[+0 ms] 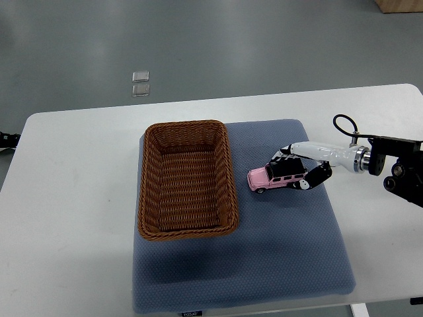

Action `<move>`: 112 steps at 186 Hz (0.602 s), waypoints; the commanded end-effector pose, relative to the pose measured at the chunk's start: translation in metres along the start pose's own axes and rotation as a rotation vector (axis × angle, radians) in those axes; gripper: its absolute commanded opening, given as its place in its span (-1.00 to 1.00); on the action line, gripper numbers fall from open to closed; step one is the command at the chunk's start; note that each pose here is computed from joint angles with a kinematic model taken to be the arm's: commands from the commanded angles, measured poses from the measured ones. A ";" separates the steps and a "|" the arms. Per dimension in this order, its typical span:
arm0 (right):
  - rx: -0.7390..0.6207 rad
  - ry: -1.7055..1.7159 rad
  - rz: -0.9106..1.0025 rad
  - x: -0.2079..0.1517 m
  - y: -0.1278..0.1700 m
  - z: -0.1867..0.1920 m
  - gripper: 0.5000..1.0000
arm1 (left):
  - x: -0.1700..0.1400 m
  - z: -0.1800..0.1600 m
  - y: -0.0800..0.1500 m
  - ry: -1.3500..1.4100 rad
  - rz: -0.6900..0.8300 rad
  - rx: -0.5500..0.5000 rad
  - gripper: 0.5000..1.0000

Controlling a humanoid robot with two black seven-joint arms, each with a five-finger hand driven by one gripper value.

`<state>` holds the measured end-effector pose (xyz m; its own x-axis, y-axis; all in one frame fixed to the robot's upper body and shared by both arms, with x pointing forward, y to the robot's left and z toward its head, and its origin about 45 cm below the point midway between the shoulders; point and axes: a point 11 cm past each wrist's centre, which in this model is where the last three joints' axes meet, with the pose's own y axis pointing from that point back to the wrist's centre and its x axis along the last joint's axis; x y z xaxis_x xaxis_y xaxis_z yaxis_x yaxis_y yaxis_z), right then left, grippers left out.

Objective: Place pink car in brown basket
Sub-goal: 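Lower the right hand over the pink car and close fingers around it, then lift the pink car with the right hand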

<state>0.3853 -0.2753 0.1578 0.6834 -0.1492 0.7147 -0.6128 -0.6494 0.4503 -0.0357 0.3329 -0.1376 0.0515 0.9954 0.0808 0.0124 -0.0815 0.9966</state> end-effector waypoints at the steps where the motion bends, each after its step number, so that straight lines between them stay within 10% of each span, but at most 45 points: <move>1: 0.000 0.002 0.017 0.004 0.000 0.000 -1.00 | 0.000 0.000 0.000 0.000 0.000 0.000 1.00; 112: 0.041 -0.039 0.221 0.091 0.003 -0.020 -1.00 | 0.000 0.000 0.000 0.000 0.000 0.000 1.00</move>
<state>0.4274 -0.2799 0.2165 0.5716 -0.2703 0.7747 -0.7152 -0.6270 0.3089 -0.0357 0.3329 -0.1376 0.0515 0.9954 0.0808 0.0125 -0.0816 0.9966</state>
